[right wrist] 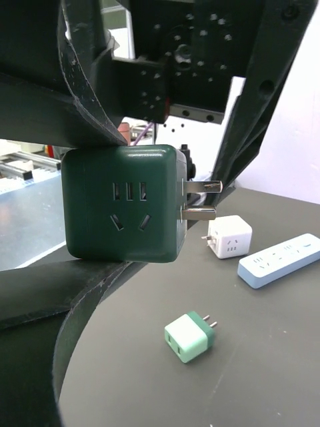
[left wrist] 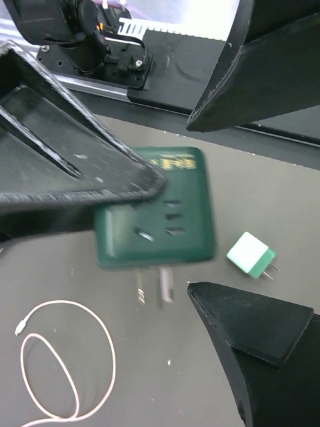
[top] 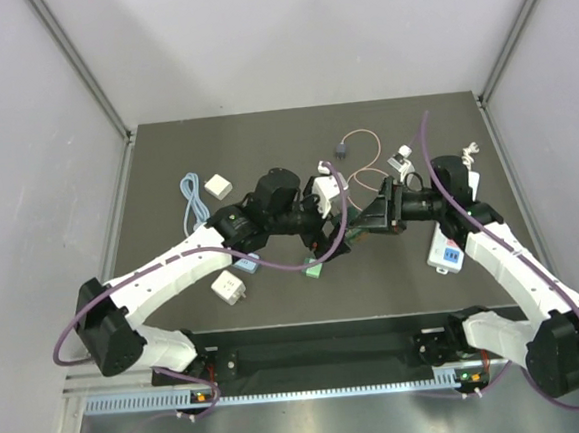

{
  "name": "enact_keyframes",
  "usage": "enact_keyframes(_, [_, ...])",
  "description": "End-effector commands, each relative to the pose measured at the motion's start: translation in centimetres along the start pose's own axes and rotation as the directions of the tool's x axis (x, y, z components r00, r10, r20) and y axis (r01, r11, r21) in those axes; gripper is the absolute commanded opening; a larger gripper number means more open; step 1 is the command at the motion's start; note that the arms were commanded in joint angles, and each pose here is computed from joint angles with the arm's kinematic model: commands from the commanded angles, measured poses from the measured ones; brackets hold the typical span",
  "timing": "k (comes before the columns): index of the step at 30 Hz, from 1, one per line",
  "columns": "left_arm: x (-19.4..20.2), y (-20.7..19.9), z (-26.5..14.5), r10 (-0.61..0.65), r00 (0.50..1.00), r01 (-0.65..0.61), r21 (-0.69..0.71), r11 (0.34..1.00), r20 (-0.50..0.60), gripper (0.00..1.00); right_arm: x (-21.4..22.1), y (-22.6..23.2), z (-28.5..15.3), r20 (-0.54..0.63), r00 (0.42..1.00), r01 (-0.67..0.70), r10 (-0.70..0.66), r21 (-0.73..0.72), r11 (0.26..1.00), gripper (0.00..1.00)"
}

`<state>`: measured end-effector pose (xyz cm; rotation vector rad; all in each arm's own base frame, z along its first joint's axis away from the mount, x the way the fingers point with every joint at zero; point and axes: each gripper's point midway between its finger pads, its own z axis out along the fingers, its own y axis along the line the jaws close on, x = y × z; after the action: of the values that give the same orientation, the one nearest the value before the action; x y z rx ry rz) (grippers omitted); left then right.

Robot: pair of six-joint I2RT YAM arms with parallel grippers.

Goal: Insert the plug

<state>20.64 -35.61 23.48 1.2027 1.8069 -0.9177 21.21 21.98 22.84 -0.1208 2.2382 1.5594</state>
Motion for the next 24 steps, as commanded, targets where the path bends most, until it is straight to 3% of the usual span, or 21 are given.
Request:
enact_keyframes(1, [-2.1,-0.3,0.7,0.08,0.996,-0.079,-0.023,0.997,0.041,0.98,0.0,2.2,-0.2,0.011,0.998,0.06,-0.059,-0.075,0.995,0.18])
enact_keyframes(6, [-1.8,0.1,1.6,0.078,0.996,-0.076,-0.049,0.996,0.041,0.93,0.4,2.6,0.3,0.011,0.999,0.051,-0.05,-0.078,0.996,0.17])
enact_keyframes(9, [-2.2,0.1,1.7,0.077,0.996,-0.074,-0.056,0.996,0.054,0.82,0.6,2.7,0.6,0.007,0.999,0.054,-0.054,-0.077,0.996,0.17])
enact_keyframes(14, [-2.3,-0.2,1.3,0.056,0.996,-0.052,-0.056,0.997,0.076,0.21,0.7,2.6,0.7,0.008,0.999,0.051,-0.05,-0.07,0.996,0.23])
enact_keyframes(18, [-2.2,-0.9,1.2,0.012,0.996,-0.009,-0.025,1.0,0.086,0.0,0.4,2.9,0.7,0.021,0.998,0.059,-0.058,-0.066,0.996,0.37])
enact_keyframes(24, [-1.5,-1.5,1.1,-0.146,0.984,0.148,-0.012,0.989,0.102,0.0,-0.5,2.4,0.4,0.047,0.991,0.125,-0.125,-0.002,0.992,0.7])
